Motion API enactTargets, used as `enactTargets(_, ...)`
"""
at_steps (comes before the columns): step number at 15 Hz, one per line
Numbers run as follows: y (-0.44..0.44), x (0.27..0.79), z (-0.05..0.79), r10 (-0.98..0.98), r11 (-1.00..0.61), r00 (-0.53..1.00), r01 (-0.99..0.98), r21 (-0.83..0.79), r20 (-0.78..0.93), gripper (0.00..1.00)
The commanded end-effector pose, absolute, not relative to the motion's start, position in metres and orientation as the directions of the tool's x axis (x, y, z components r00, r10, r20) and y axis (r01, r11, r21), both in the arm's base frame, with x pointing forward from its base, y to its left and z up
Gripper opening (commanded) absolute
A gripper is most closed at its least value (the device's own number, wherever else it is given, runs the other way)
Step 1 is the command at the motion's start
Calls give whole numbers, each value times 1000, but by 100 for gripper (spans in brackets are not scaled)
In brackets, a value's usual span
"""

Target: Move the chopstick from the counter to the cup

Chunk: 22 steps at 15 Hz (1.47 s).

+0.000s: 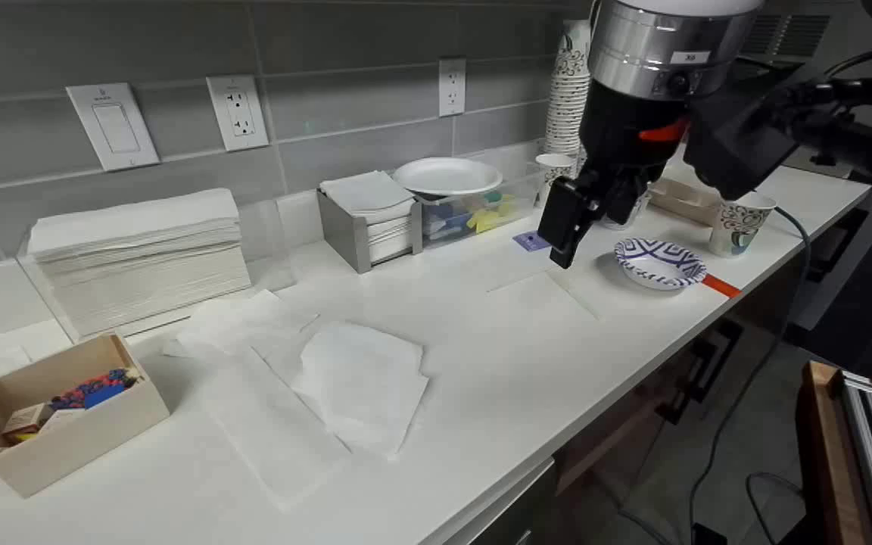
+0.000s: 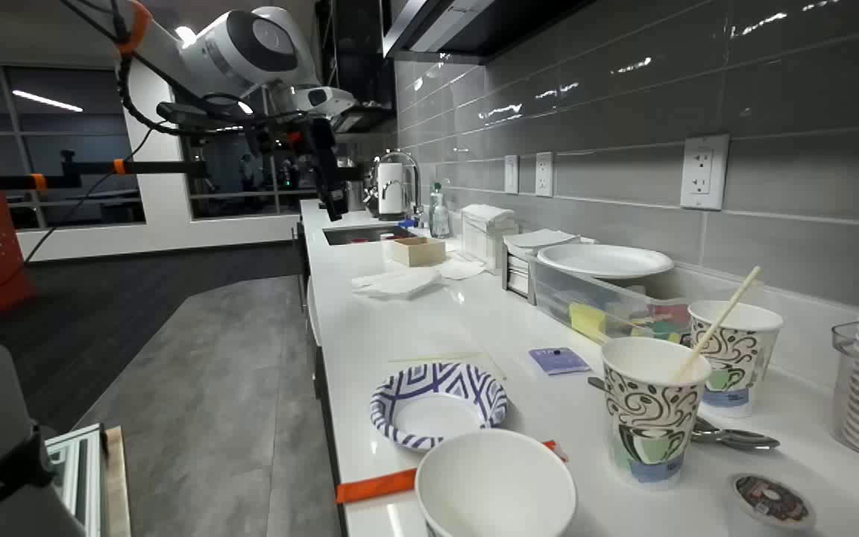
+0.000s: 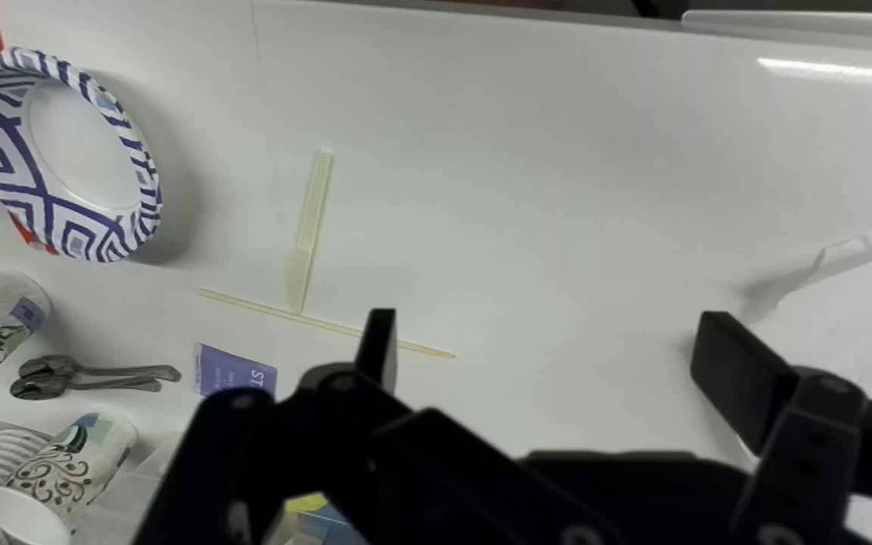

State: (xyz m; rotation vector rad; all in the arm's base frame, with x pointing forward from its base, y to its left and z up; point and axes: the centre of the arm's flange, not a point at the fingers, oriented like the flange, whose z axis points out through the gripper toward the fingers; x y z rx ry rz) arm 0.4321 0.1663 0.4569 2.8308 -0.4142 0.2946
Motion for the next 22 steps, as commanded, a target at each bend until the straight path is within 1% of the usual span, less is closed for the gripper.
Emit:
enactTargets(1,166,432,457,-252,-924,939,-305,229,236,100)
enactTargets(12,166,432,457,-252,-924,939,-305,229,236,100)
enactTargets(16,137,464,462,-43,-965,988,-80,251,150,100)
enactTargets(22,73,537,451,254,-939,966,233,253,52,100)
